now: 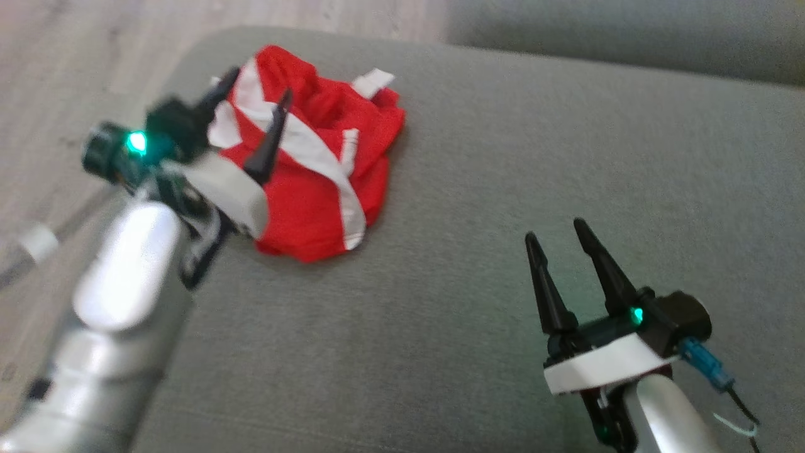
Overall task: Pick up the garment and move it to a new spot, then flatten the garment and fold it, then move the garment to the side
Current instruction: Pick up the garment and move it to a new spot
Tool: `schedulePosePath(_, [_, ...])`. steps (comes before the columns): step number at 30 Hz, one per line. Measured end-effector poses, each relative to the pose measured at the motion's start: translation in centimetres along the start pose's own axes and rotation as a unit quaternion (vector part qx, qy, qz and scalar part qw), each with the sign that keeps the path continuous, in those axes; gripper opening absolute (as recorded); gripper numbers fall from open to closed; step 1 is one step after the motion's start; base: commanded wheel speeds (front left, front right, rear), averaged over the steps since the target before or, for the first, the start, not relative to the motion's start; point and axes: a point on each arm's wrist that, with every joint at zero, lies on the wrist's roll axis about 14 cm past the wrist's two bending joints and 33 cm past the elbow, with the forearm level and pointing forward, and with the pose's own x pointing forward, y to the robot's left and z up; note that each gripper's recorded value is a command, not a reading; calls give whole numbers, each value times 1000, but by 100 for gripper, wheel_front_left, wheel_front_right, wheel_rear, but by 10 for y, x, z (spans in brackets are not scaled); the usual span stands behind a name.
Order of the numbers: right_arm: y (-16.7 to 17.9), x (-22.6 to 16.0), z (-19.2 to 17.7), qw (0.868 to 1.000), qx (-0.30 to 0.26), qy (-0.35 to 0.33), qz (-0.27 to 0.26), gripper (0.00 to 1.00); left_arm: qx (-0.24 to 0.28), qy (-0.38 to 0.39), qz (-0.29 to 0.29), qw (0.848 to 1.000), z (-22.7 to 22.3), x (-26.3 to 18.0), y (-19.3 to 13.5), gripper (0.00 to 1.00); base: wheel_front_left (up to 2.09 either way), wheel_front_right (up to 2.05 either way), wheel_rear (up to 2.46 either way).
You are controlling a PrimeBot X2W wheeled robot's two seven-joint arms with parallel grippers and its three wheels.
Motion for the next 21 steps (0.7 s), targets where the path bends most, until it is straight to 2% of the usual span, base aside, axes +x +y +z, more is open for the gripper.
schedulePosePath(6, [-32,-3,-9,999,3,9,-41,100,-25,132,-16,991,-48,40,15,100,0,0,0])
schedulePosePath(15, [-59,-13,-19,996,6,21,-81,100,-43,237,-23,970,-113,56,9,100,0,0,0])
schedulePosePath(20, [-63,-16,-20,996,6,24,-88,100,-44,264,-27,963,-128,56,5,100,0,0,0])
schedulePosePath(21, [-63,-16,-20,996,6,24,-88,100,-46,271,-28,961,-131,55,3,72,0,0,0])
